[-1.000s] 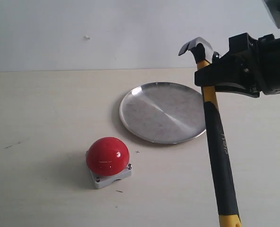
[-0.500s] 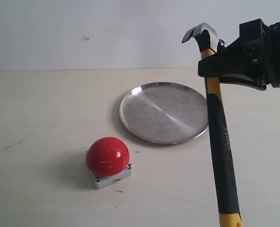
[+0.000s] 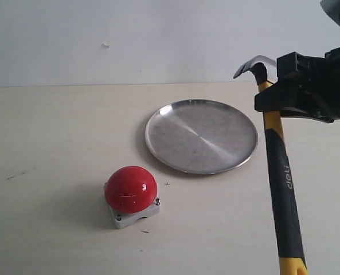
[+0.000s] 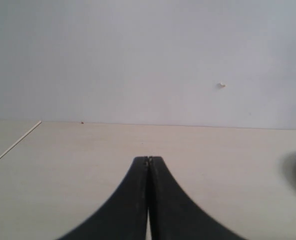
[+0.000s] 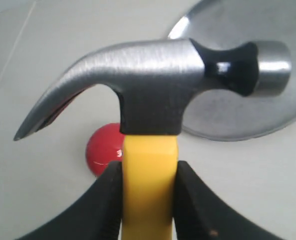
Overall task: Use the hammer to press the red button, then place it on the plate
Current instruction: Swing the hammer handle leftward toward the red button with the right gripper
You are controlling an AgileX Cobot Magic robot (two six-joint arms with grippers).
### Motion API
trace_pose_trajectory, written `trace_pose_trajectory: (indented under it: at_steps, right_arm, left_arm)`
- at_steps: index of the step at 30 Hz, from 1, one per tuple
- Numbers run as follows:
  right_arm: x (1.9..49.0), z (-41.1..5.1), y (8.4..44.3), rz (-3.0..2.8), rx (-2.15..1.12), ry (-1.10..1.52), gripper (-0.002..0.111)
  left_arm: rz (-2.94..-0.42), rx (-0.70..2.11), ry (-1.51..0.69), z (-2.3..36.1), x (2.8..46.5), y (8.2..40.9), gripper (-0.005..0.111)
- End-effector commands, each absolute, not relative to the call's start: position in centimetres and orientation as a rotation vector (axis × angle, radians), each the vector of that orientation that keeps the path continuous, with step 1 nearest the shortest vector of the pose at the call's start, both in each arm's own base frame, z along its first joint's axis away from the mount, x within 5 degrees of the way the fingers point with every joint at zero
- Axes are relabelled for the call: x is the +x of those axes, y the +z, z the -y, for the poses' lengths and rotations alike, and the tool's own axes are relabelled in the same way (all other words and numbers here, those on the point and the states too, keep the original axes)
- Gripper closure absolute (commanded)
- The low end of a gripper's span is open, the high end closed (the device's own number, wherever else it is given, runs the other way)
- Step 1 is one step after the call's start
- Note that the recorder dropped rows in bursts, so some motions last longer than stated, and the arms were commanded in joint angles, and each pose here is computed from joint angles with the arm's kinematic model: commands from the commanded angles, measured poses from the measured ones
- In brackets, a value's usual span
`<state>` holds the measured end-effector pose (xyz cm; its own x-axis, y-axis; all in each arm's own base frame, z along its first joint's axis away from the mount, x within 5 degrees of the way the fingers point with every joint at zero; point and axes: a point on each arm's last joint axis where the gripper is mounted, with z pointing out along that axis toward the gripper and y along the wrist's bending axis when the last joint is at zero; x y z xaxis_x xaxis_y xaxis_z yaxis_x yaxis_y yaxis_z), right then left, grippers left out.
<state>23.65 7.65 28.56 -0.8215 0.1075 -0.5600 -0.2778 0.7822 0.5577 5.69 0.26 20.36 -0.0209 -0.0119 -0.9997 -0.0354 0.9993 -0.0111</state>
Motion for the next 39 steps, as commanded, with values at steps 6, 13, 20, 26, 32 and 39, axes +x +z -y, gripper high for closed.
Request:
trace_pose_trajectory:
  at_steps: [6, 13, 20, 26, 32, 39]
  right_arm:
    - [21.8, -7.6, 32.7, -2.168, 0.006, 0.618, 0.108]
    - [20.8, -8.7, 32.3, -1.981, 0.034, 0.615, 0.108]
    - [19.4, -8.7, 28.4, -1.796, 0.191, 0.655, 0.108]
    - [18.5, -9.1, 29.0, -1.531, 0.252, 0.885, 0.108]
    - [17.5, -9.9, 28.0, -1.537, 0.131, 0.980, 0.108]
    - [15.9, -9.1, 26.7, -1.383, 0.158, 1.084, 0.108]
  left_arm:
    - [-1.585, -0.029, 0.021, -0.2, 5.6, 20.4, 0.107]
    - [-1.585, -0.029, 0.021, -0.2, 5.6, 20.4, 0.107]
    - [-1.585, -0.029, 0.021, -0.2, 5.6, 20.4, 0.107]
    - [-1.585, -0.029, 0.021, -0.2, 5.6, 20.4, 0.107]
    - [-1.585, -0.027, 0.022, -0.2, 5.6, 20.4, 0.107]
    - [-1.585, -0.027, 0.022, -0.2, 5.6, 20.4, 0.107]
